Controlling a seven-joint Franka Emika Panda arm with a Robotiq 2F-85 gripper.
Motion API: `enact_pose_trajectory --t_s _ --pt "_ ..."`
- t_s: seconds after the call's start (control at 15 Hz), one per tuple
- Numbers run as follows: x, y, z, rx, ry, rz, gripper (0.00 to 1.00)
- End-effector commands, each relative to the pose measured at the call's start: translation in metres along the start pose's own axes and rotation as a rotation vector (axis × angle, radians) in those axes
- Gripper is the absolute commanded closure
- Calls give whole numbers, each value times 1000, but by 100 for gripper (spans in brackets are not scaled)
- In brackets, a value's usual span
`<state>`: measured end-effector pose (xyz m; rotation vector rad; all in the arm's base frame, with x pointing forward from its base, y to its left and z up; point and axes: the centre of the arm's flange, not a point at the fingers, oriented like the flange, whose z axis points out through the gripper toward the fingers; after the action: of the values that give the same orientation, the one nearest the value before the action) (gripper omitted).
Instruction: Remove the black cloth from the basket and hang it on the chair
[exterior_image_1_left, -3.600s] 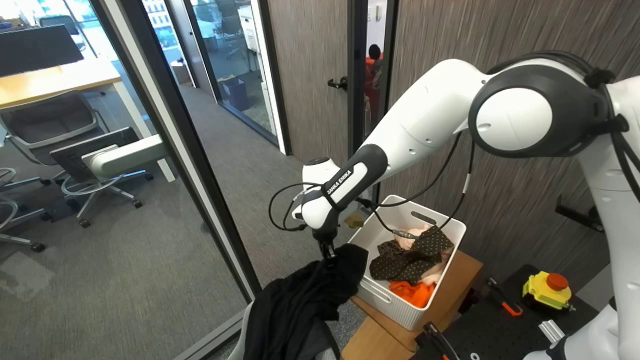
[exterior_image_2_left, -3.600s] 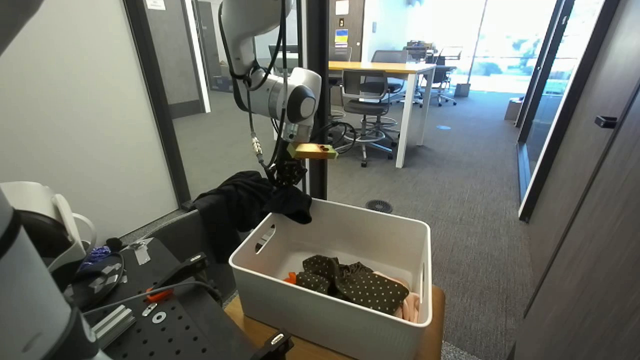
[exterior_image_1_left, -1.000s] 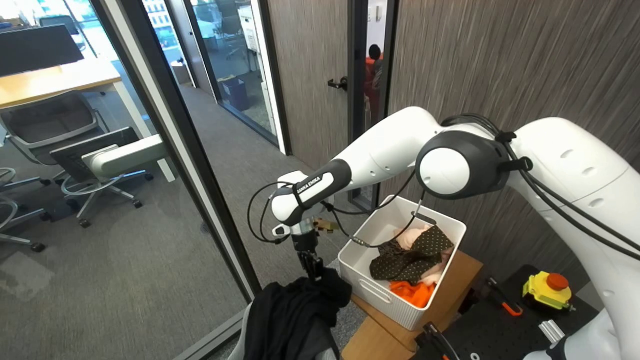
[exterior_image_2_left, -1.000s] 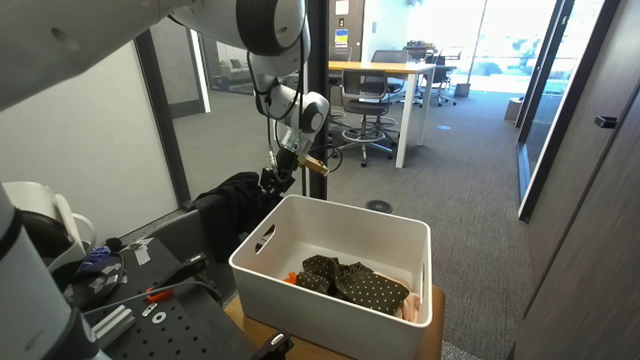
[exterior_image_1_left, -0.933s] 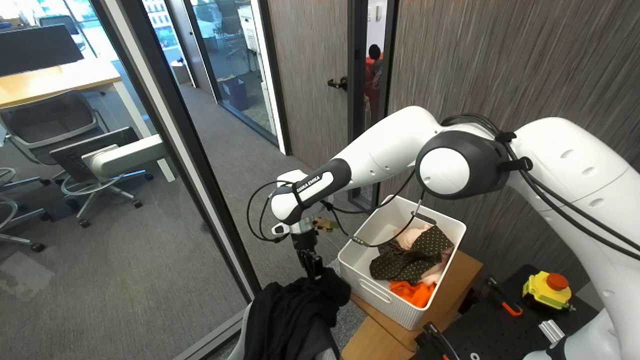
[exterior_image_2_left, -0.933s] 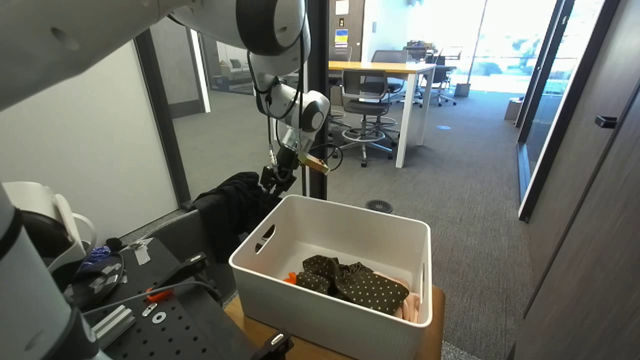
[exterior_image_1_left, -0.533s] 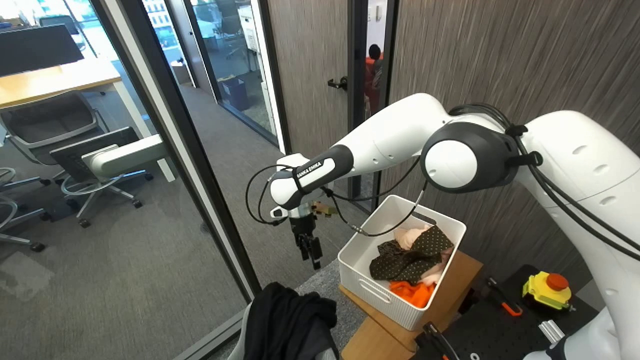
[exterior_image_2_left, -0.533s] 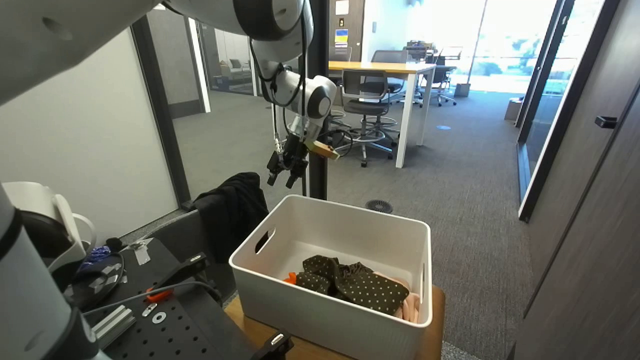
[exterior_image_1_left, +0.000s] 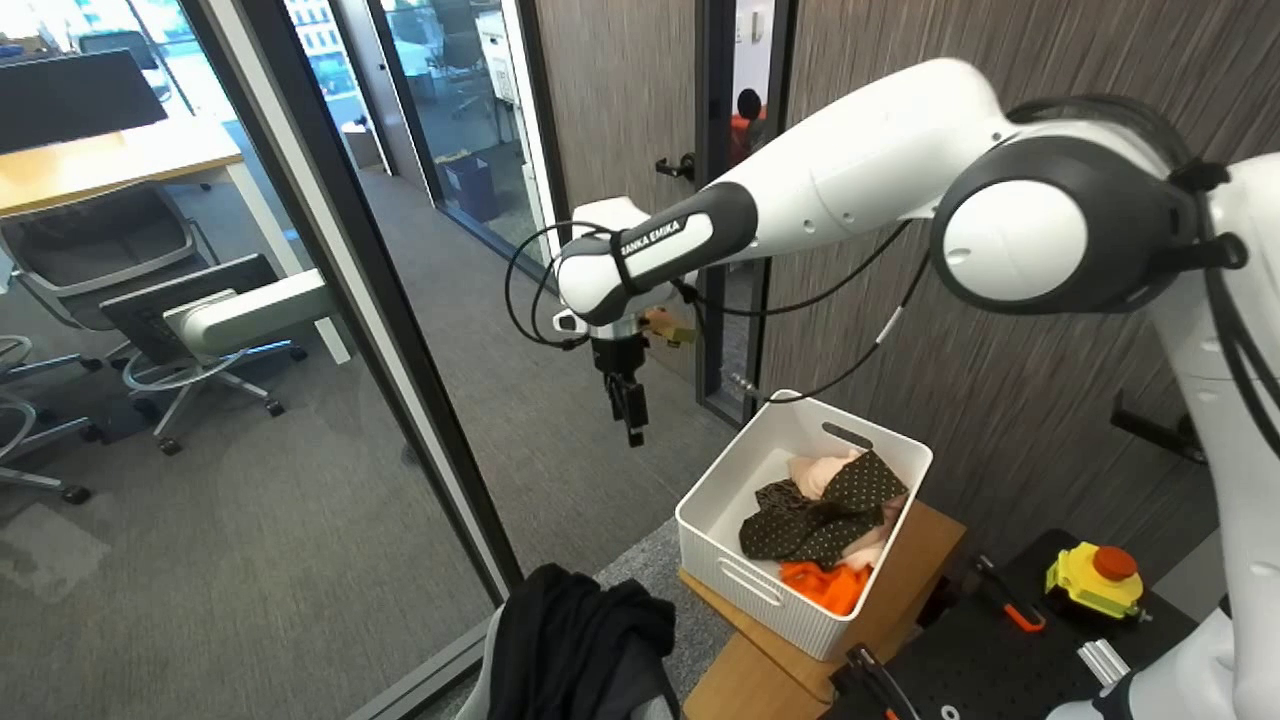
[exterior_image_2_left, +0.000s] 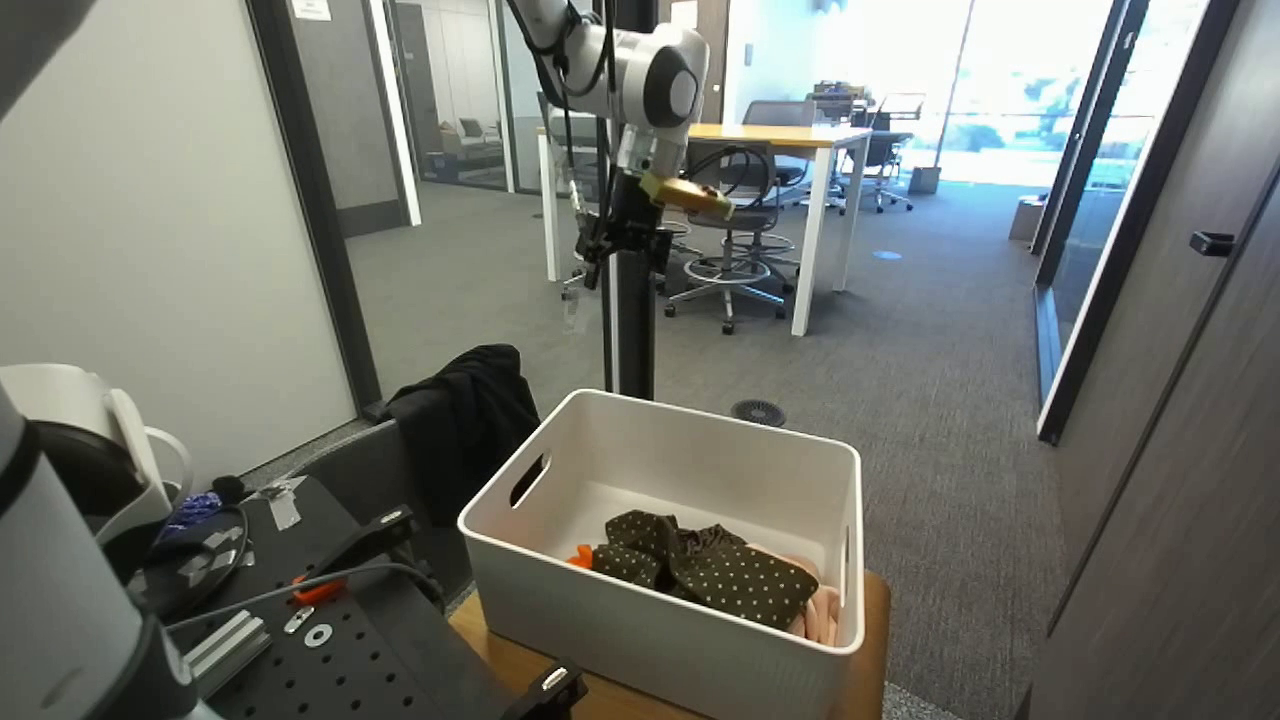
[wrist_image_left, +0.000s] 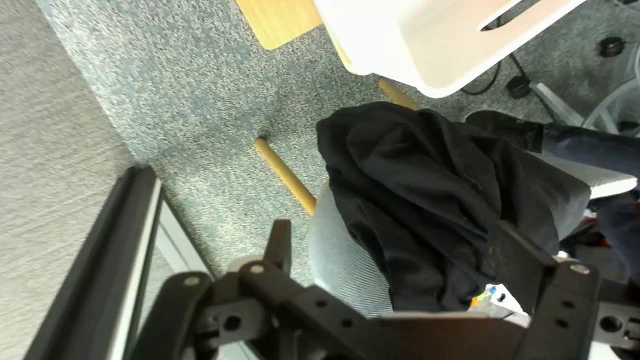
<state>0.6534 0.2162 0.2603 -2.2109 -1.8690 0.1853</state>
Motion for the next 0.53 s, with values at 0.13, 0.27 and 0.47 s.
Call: enact_pose_trajectory --t_s 0.13,0.27,0.47 --pt "-54 -83 -86 -165 3 244 0" --pt "-69 -109 -108 -203 13 335 0" --pt "-93 -150 -138 -224 42 469 0"
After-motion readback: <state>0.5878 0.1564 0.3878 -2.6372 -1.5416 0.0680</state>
